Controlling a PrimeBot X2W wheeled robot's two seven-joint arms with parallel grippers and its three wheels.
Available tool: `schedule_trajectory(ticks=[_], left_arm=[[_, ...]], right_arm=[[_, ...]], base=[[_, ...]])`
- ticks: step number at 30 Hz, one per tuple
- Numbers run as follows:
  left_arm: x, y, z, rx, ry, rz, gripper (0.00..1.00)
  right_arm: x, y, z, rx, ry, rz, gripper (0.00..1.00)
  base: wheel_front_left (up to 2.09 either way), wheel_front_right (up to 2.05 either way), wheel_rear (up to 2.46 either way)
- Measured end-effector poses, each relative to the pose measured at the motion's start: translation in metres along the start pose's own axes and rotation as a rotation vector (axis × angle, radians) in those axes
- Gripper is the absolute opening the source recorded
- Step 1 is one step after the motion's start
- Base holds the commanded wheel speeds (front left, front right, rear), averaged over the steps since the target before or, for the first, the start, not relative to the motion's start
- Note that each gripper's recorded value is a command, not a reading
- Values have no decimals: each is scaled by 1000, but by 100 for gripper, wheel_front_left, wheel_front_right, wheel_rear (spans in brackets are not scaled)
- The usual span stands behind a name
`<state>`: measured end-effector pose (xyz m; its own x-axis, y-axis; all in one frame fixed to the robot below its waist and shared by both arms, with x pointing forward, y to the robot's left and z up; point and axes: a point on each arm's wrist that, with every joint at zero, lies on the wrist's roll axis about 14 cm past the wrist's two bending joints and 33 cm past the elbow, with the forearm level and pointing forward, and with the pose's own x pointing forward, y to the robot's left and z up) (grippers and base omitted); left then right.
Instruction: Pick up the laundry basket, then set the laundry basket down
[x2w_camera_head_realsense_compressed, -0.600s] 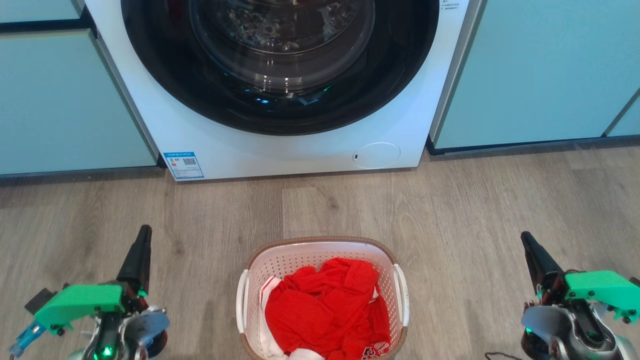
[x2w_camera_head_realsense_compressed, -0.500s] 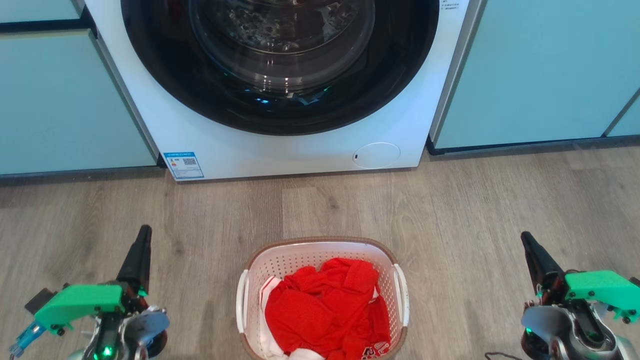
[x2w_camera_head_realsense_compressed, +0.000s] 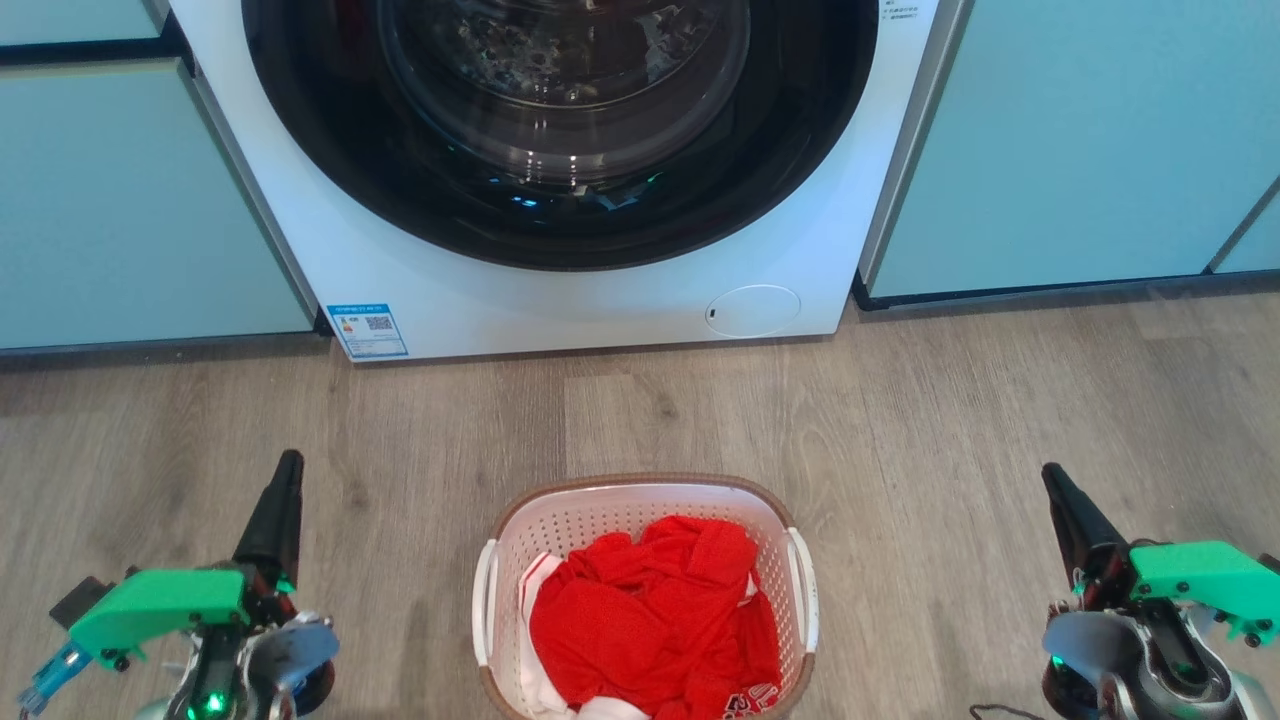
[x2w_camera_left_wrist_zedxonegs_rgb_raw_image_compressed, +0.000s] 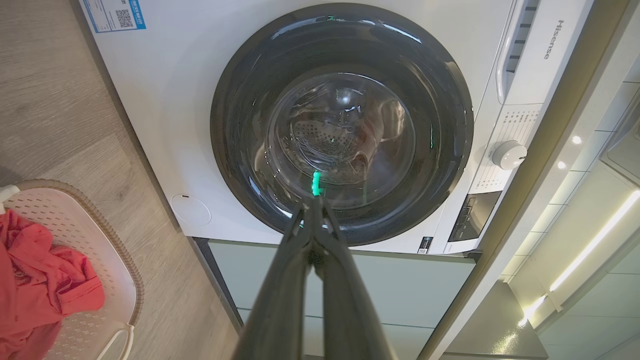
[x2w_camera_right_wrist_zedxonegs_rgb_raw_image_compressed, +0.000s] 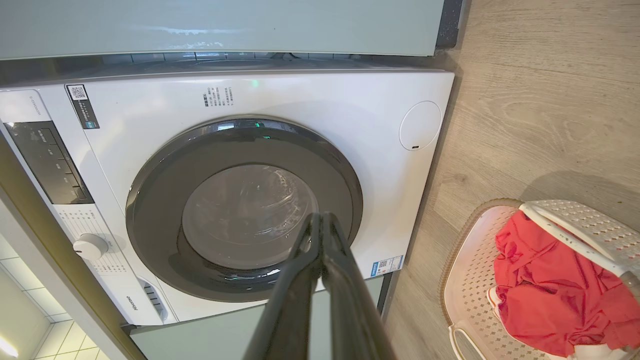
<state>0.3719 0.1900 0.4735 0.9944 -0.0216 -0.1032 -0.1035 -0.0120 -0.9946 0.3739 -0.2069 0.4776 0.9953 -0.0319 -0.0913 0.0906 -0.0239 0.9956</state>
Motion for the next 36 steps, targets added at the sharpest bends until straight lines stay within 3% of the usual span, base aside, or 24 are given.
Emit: schedule_trajectory(ticks=[17, 18, 25, 36], left_arm=[[0, 0, 0, 0, 0, 0, 0], [0, 0, 0, 0, 0, 0, 100], [-23, 49, -2, -20, -9, 146, 100], [-19, 43, 1, 24, -29, 130, 100]], right_arm=[[0, 0, 0, 0, 0, 0, 0], [0, 0, 0, 0, 0, 0, 100], [-20, -43, 0, 14, -9, -128, 100], [-19, -39, 8, -48, -44, -117, 100]], base=[[0, 0, 0], [0, 0, 0], [0, 0, 0], [0, 0, 0]])
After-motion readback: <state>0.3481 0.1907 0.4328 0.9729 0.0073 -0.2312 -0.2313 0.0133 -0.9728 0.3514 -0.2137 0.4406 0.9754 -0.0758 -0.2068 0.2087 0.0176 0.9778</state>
